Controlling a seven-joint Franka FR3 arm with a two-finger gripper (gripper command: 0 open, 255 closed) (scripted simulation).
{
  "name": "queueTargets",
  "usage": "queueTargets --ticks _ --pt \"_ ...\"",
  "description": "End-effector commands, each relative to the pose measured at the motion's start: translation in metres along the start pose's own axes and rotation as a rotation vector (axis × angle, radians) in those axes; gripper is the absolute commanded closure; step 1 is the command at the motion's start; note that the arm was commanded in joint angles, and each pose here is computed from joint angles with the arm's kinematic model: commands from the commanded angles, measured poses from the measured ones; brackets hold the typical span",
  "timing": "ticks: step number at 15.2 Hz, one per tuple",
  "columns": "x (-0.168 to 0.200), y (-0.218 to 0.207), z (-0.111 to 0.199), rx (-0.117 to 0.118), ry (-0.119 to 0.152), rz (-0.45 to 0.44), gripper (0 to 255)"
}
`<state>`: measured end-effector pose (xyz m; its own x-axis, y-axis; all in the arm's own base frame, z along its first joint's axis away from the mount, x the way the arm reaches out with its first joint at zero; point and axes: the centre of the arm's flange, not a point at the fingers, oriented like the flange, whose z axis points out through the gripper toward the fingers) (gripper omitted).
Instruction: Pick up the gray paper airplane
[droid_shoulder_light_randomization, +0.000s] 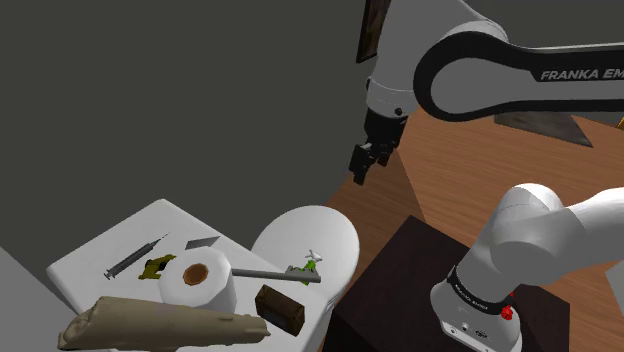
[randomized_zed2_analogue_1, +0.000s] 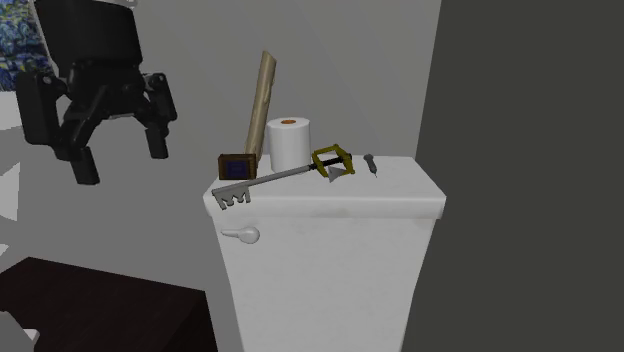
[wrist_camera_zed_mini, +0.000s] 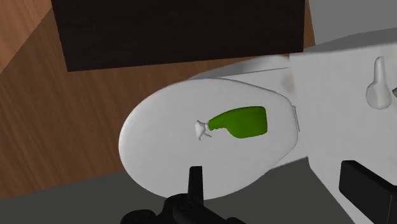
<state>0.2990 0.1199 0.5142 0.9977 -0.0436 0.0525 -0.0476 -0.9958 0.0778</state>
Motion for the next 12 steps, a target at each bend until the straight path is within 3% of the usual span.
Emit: queueTargets --ticks 1,12 --pt "-0.001 -0.024 0.007 0.01 0.01 0.054 0" --pt "0.021 -0.155 0.041 0.058 0.064 0.327 0"
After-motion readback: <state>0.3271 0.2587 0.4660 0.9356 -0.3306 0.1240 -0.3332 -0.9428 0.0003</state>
